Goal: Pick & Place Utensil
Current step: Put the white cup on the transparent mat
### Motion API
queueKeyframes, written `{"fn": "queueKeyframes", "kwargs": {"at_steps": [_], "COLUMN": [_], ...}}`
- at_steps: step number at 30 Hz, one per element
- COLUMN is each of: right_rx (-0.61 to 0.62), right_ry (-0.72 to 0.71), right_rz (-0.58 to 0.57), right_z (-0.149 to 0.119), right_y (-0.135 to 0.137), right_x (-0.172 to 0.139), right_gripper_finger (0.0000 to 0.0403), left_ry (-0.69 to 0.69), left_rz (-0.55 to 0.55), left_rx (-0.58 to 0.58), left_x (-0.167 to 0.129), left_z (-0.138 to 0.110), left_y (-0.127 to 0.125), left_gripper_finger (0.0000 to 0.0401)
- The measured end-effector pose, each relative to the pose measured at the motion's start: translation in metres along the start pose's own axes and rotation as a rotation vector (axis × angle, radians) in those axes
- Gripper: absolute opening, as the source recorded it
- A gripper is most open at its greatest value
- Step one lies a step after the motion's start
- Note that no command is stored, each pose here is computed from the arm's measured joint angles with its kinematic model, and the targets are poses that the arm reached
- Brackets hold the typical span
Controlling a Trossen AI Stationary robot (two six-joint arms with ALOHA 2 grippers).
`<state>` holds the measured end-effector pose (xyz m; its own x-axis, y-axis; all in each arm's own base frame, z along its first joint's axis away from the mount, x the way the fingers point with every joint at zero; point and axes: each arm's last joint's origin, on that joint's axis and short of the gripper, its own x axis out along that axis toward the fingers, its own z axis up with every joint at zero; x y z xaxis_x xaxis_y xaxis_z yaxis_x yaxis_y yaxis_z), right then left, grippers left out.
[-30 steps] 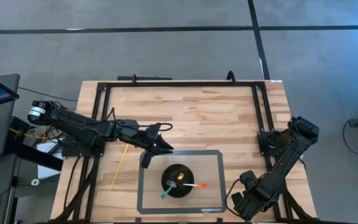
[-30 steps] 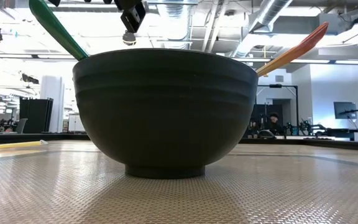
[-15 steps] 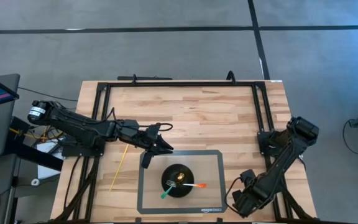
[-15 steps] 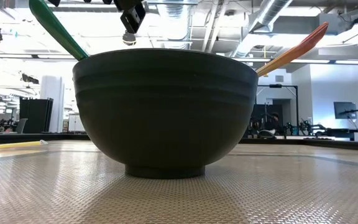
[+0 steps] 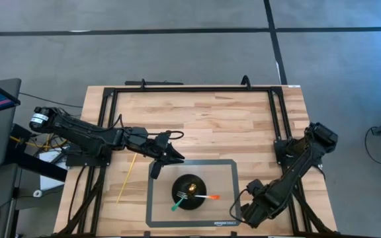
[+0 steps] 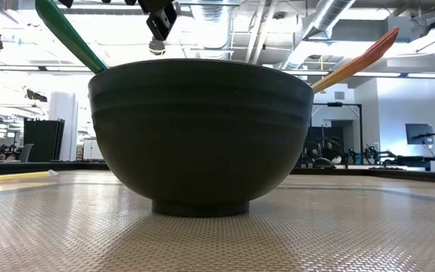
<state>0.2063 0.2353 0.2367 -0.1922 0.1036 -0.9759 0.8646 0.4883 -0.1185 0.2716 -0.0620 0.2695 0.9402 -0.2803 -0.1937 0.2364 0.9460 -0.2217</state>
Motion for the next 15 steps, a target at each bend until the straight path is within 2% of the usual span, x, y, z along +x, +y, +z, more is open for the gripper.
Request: {"fn": "queueKeyframes", "kwargs": {"at_steps": [6, 13, 15], "right_rx": [-0.175, -0.375, -0.41], "right_ry": [-0.25, -0.31, -0.335], "right_rz": [0.103, 0.192, 0.184], "right_z": [0.034, 0.094, 0.108], "right_y": [0.014, 0.035, 0.035], "right_x": [-0.028, -0.041, -0.044], "right_gripper_finger": [0.0005, 0.0003, 0.0003], "left_ry": [0.0, 0.0, 0.0], "left_rz": [0.0, 0.0, 0.0], "left_rx": [0.0, 0.0, 0.0], "left_x": [0.0, 0.0, 0.0], "left_z": [0.0, 0.0, 0.0], "left_y": [0.0, 0.0, 0.0], "left_gripper_finger": [0.0064, 0.0064, 0.0064]}}
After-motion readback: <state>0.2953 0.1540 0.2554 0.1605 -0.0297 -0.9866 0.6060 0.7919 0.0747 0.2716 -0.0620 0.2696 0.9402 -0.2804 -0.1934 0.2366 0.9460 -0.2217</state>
